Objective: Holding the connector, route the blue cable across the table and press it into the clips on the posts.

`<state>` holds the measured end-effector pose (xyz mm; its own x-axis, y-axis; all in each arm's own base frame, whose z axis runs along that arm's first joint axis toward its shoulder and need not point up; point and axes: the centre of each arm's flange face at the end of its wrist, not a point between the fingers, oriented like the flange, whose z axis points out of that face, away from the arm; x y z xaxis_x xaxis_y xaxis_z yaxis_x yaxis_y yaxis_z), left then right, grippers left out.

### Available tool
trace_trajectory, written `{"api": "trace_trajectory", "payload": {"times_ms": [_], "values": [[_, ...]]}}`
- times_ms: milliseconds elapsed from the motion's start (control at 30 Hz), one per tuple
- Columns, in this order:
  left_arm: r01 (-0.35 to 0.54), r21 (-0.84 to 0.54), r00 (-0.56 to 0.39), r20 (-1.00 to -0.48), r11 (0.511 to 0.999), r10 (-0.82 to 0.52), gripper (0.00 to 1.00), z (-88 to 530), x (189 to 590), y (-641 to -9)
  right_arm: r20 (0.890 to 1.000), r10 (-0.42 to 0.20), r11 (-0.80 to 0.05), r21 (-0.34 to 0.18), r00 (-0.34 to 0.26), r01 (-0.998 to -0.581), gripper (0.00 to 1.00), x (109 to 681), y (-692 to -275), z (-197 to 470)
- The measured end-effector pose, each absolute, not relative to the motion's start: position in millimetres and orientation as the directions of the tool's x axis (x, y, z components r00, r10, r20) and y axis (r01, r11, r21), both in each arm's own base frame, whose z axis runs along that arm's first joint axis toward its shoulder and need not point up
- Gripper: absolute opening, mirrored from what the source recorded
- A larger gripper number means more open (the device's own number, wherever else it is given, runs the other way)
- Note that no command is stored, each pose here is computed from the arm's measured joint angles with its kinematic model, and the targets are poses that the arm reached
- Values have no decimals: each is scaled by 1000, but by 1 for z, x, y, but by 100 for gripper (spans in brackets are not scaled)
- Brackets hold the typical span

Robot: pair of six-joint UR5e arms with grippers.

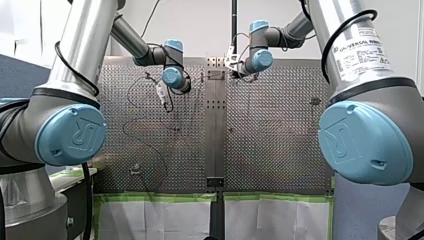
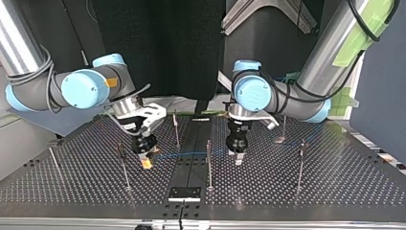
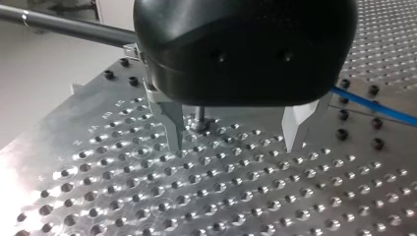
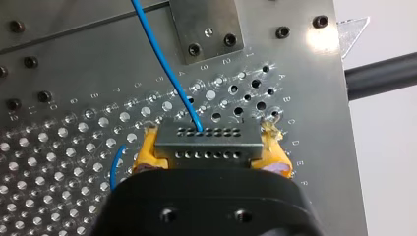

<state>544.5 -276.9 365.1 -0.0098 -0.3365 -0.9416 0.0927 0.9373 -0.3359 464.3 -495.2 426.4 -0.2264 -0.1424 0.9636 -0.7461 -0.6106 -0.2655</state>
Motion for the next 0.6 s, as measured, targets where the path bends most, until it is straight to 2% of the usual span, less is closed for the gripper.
{"api": "trace_trajectory", "payload": {"times_ms": [200,600], "values": [[93,-325,-59,-945,941,-321,100,361,524,-284,965,-143,-614,-260,-219,-745,0,466,-492,426],[141,-337,-77,-941,931,-329,100,372,473,-289,966,-143,-608,-259,-217,-750,0,463,-496,425]]}}
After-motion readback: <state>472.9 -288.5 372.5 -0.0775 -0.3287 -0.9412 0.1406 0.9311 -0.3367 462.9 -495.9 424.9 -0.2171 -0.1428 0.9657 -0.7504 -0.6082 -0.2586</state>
